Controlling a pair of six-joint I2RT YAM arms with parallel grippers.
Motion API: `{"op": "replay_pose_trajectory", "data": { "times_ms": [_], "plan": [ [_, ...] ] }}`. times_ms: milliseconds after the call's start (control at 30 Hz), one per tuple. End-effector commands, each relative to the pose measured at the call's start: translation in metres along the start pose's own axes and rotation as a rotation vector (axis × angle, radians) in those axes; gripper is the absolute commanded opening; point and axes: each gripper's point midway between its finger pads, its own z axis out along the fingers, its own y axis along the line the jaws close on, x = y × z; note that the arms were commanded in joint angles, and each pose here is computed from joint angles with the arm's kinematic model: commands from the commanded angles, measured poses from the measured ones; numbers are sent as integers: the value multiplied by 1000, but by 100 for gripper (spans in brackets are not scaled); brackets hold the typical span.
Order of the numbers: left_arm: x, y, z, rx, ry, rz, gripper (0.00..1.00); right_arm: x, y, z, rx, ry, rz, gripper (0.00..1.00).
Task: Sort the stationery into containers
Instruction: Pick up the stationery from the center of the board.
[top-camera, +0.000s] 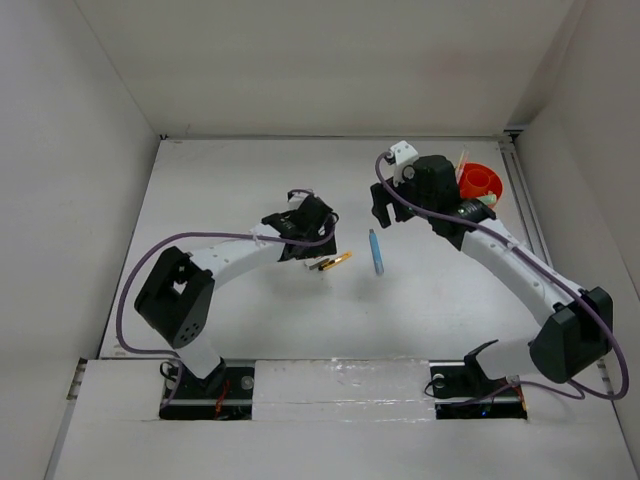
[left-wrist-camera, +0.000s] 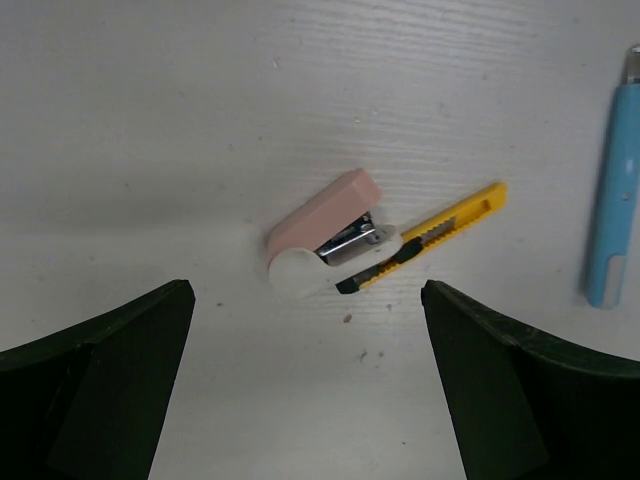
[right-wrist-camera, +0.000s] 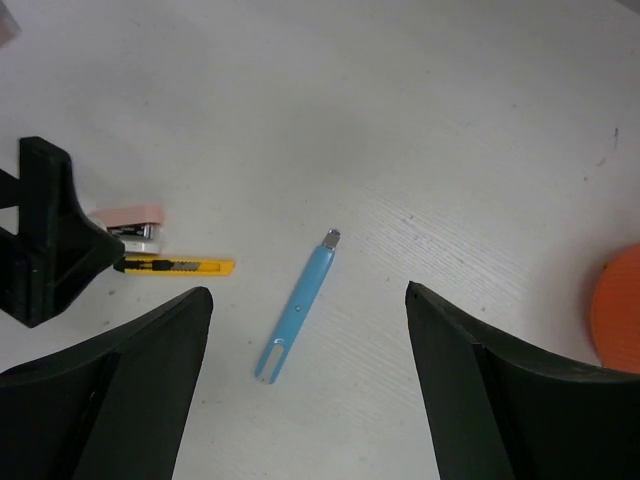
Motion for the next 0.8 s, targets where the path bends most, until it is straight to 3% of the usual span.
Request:
{"op": "replay_pose_trajectory", "data": {
  "times_ms": [0, 333, 767],
  "plan": [
    [5, 9, 10, -30, -23, 2, 95, -22, 12, -10, -34, -103, -24, 84],
    [-3, -7, 15, 97, -99, 107, 91, -19, 53, -11, -155, -117, -73, 84],
    [10, -10, 28, 136, -72, 158, 89, -9, 75, -12, -209, -92, -117, 84]
  ]
}}
